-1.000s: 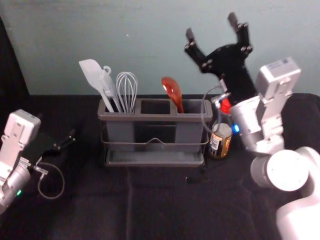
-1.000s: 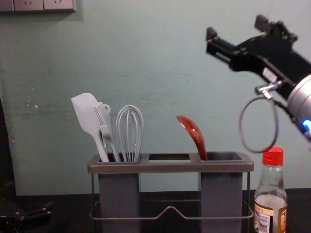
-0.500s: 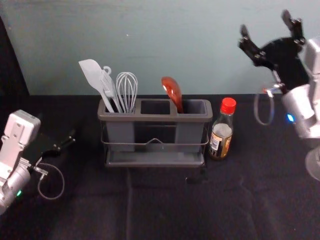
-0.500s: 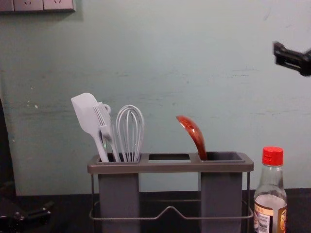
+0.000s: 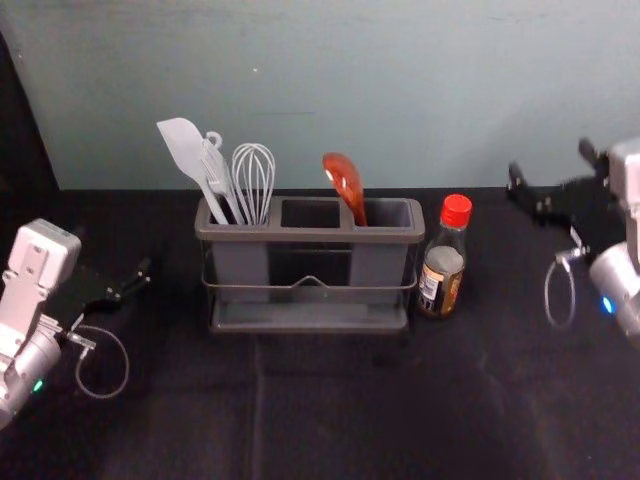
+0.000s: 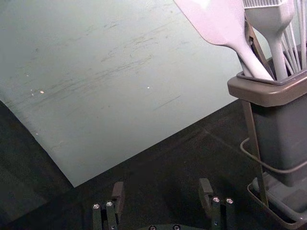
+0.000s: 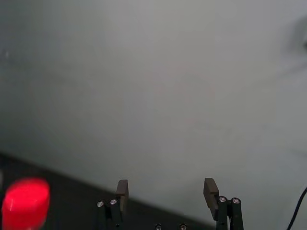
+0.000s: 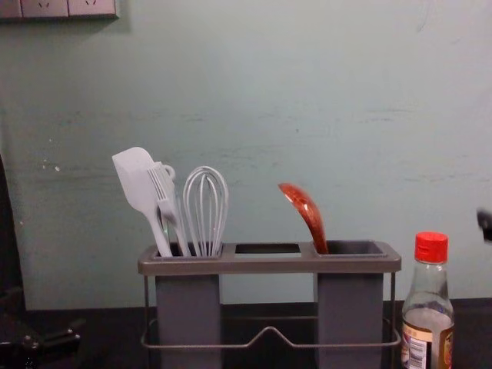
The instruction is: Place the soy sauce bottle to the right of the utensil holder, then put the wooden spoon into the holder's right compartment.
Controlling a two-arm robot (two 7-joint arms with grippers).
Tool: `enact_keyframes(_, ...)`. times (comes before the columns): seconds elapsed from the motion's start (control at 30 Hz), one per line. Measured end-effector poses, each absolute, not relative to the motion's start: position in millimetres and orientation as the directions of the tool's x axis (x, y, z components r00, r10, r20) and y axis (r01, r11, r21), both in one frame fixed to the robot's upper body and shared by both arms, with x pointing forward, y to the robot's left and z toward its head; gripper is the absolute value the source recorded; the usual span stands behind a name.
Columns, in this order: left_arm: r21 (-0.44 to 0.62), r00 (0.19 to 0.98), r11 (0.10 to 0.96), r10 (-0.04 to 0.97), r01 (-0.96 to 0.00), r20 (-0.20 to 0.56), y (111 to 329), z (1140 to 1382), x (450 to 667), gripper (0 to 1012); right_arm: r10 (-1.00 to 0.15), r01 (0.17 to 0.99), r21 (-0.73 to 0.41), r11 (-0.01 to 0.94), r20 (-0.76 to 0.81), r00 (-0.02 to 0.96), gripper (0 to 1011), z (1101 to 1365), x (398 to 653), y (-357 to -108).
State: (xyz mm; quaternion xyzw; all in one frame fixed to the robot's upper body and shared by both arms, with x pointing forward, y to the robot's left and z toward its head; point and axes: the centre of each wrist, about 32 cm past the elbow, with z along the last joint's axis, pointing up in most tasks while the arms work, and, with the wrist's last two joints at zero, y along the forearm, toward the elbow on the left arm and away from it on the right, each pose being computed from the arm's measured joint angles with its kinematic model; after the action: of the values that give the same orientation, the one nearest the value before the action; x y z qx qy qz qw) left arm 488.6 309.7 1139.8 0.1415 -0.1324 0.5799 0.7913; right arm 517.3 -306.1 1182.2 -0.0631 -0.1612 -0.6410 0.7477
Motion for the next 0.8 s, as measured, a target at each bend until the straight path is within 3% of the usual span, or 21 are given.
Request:
enact_keyframes(0.33,0.070,0.292,0.287,0.880,-0.955,0.374,309.7,1139.8,488.6,1011,-0.926,0.972,-0.067,0.225,0.296,0.234,1004,1144.1,508.8,-311.1)
enact_keyframes(0.8,0.070,0.292,0.287,0.880,-0.955,0.374,309.6,1139.8,488.6,1011,-0.926,0.975,-0.094,0.203,0.304,0.222,1004,1137.0,505.9,-308.2)
